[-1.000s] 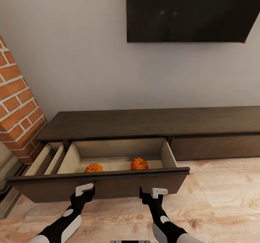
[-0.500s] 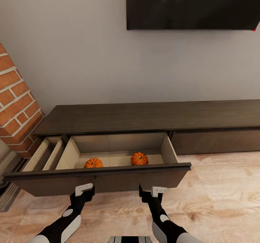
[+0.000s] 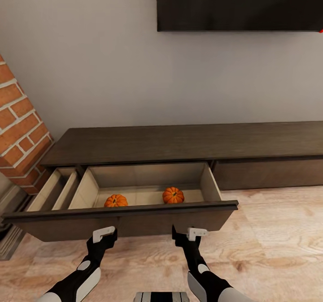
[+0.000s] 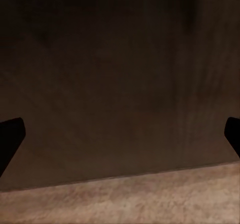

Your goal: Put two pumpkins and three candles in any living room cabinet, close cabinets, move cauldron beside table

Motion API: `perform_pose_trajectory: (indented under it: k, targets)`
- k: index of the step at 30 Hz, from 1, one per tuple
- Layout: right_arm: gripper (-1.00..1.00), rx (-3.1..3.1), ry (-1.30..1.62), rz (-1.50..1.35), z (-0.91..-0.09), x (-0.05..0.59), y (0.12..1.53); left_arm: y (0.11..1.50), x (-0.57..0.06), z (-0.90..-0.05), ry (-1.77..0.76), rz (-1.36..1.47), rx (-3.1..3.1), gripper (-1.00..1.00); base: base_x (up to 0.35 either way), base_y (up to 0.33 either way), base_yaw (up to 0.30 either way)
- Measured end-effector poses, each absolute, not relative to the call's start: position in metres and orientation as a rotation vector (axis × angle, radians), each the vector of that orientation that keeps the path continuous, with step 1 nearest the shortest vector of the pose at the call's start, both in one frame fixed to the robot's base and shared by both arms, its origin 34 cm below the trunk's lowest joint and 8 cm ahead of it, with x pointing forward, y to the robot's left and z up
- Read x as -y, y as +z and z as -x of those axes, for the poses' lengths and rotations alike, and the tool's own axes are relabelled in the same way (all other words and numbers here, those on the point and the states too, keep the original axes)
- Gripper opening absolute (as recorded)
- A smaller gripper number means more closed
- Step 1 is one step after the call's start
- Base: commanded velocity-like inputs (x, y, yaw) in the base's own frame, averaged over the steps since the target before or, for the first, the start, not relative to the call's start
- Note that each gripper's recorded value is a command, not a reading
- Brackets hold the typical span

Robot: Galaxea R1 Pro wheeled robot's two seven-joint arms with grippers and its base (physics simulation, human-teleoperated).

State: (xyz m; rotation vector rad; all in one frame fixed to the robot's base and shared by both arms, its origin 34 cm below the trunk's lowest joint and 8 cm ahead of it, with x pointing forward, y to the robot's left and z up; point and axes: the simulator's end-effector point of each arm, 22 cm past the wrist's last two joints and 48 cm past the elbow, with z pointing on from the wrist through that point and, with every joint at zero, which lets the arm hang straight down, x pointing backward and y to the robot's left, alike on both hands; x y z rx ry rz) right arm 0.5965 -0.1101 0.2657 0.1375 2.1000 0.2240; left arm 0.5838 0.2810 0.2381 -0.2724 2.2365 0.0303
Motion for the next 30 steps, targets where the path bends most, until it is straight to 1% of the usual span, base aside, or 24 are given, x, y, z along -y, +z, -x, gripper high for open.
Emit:
perform_pose_trajectory:
  k: [3, 11, 30]
  targets:
    - [1.0, -2.1, 0.224, -0.137, -0.5964, 0.1103, 0.2656, 0.2384, -0.2807, -0.584, 0.03, 0.272, -2.235, 1.0, 0.035, 0.0, 0.0]
    - [1.0, -2.1, 0.223, -0.137, -0.5967, 0.1104, 0.2659, 0.2366, -0.282, -0.5817, 0.035, 0.27, -2.24, 1.0, 0.151, 0.0, 0.0]
    - [1.0, -2.099, 0.224, -0.138, -0.5966, 0.1103, 0.2661, 0.2369, -0.2841, -0.5817, 0.039, 0.273, -2.239, 1.0, 0.201, 0.0, 0.0]
